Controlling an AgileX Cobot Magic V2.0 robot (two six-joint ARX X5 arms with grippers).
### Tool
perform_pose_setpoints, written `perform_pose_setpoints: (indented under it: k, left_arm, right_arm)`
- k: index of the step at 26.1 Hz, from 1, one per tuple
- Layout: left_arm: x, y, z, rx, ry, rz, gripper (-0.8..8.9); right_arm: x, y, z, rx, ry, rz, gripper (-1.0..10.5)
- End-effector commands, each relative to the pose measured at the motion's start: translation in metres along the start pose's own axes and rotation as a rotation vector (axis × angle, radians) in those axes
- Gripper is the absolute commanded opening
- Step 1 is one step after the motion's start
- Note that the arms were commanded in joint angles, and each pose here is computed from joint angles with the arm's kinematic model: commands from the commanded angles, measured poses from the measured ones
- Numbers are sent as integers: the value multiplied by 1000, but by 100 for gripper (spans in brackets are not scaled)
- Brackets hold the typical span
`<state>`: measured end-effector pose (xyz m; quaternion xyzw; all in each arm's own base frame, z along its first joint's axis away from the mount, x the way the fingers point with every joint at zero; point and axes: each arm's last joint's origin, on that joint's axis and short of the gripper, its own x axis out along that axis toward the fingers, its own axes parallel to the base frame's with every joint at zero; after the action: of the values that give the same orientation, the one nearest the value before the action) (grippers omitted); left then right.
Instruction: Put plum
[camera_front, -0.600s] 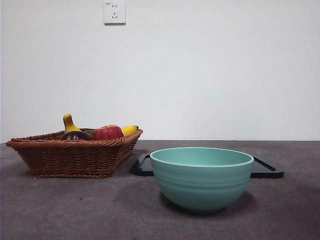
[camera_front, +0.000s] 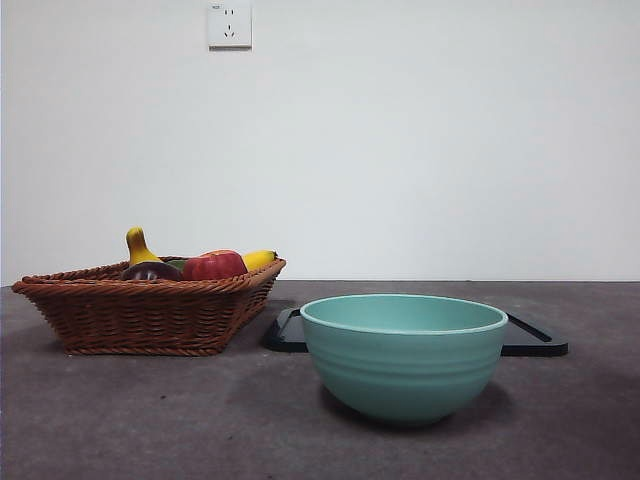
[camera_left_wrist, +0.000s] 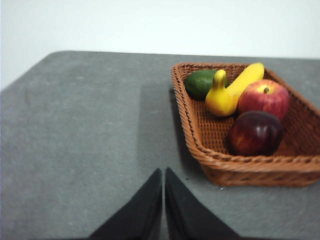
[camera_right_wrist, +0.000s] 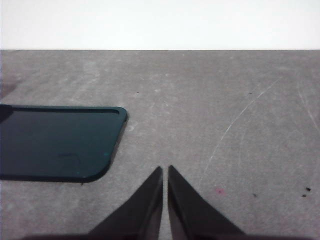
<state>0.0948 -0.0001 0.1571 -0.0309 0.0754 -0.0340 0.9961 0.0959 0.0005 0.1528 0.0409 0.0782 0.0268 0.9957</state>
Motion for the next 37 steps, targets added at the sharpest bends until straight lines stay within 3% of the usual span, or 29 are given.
perform_pose_setpoints:
  k: [1,11,17,24,29,37]
  left_arm:
    - [2,1,-7,-108,27,6,8]
    - [-2,0,6,-204,-11,2,9]
    - [-13,-3,34,-269,-74,-11,9]
    - [-31,-7,81,-266,-77,-12,9]
    - [-35,-10,110,-251,3,-43,9]
    - [-31,-17,141,-193,264,-218,9]
  right_arm:
    - [0,0,-1,64,-5,4,6]
    - [-2,1,5,150,-15,10,6]
    - [-14,4,33,156,-52,14,6]
    - [-39,10,82,155,-66,21,6]
    - [-55,15,118,132,9,68,6]
    - [-66,26,168,36,192,263,6]
